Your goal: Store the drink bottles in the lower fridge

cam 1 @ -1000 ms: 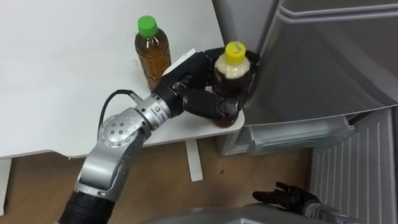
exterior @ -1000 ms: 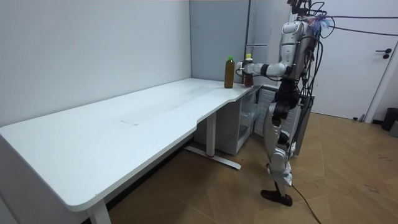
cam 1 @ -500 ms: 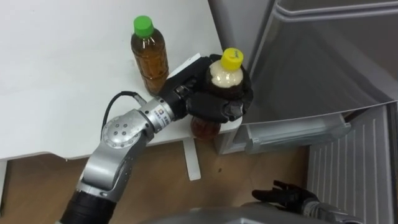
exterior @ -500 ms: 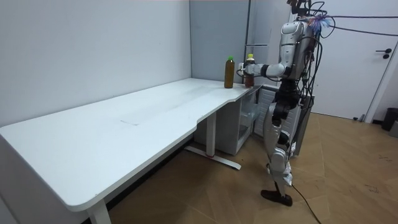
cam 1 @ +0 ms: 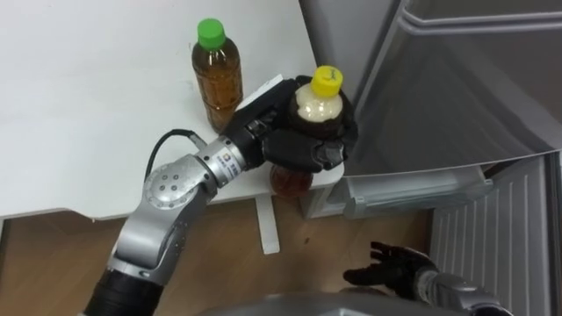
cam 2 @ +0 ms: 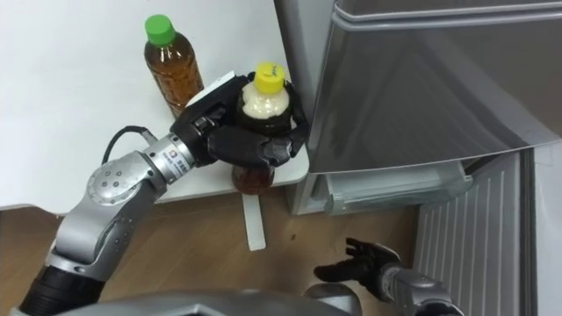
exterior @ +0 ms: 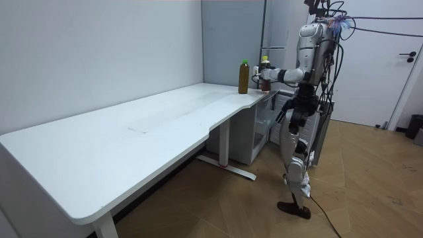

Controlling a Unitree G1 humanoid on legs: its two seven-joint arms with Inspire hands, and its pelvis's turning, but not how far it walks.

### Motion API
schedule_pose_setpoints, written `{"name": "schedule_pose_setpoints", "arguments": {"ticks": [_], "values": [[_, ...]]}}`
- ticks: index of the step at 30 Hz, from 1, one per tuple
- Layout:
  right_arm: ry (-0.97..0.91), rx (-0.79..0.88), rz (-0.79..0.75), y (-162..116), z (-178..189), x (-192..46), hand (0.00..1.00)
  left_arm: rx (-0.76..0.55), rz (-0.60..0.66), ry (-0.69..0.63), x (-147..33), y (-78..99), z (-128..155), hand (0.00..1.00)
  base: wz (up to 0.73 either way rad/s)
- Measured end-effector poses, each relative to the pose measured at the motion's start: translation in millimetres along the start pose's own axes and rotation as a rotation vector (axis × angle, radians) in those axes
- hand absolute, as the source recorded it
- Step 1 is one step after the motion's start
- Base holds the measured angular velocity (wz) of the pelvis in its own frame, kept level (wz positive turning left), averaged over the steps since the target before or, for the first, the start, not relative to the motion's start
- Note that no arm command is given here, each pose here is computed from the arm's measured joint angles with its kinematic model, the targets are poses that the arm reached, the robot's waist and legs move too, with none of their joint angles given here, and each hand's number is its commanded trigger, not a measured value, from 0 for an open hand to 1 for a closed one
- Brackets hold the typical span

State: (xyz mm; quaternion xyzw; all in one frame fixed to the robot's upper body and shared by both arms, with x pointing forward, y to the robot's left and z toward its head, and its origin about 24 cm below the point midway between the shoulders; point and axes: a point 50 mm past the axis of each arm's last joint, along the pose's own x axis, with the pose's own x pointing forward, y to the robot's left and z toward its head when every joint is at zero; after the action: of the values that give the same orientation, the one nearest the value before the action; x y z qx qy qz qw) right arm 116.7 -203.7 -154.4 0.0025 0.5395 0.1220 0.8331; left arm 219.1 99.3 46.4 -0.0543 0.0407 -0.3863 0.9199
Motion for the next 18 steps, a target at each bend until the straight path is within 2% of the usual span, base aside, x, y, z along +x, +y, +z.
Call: {"name": "schedule_pose_setpoints", "arguments": {"ticks": [4,10,18], "values": [[-0.060,-0.135,0.069,8.0,20.6,0.3,0.00,-0.022,-0.005,-0.006,-0.2,-0.5,-0.5,1.00,0.00],[-0.210,-0.276,0.233,36.0,52.1,-8.3,0.00,-0.156,-0.069,-0.048,2.1,-9.6,-2.3,1.00,-0.01],[-0.255,-0.316,0.345,46.4,62.7,-16.3,0.00,-0.229,-0.131,-0.035,-1.1,-16.2,-10.0,1.00,-0.04]]}}
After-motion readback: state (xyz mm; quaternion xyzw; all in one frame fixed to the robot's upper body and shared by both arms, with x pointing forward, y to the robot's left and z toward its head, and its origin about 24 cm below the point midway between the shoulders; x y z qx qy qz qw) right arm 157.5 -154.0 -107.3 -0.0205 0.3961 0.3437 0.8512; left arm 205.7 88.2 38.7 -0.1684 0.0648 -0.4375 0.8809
